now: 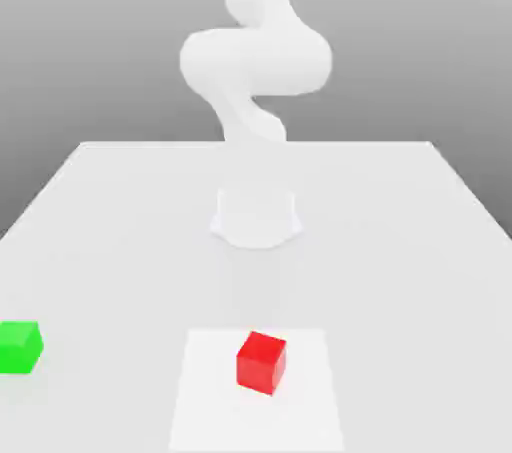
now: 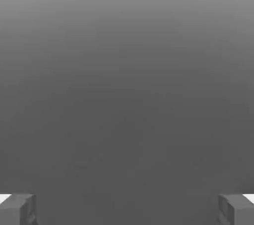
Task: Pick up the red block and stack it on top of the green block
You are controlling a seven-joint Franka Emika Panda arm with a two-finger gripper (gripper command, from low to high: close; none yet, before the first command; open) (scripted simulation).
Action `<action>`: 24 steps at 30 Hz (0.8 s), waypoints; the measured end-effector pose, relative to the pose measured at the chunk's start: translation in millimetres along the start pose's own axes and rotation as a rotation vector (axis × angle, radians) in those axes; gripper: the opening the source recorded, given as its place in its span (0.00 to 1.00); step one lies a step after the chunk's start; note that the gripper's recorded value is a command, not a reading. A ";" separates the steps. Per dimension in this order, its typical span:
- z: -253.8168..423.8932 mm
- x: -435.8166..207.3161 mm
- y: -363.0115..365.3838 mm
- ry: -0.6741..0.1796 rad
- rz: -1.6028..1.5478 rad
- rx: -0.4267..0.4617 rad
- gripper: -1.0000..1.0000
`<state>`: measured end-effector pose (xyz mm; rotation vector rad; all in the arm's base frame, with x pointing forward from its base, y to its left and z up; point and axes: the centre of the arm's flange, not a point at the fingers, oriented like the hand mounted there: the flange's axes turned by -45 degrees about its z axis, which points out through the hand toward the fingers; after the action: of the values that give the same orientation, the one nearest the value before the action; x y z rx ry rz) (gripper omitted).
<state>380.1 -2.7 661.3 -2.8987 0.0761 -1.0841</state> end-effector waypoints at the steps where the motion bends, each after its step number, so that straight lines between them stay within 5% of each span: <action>1: 27.9 -5.4 1.6 -0.041 0.023 0.008 0.50; 10: 226.4 -105.4 4.5 -0.373 0.195 -0.009 0.50; 19: 340.2 -266.7 14.6 -0.664 0.322 -0.165 0.50; 24: 378.1 -310.0 18.9 -0.692 0.330 -0.189 0.50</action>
<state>394.1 7.4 172.3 -3.0803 0.6217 -0.0052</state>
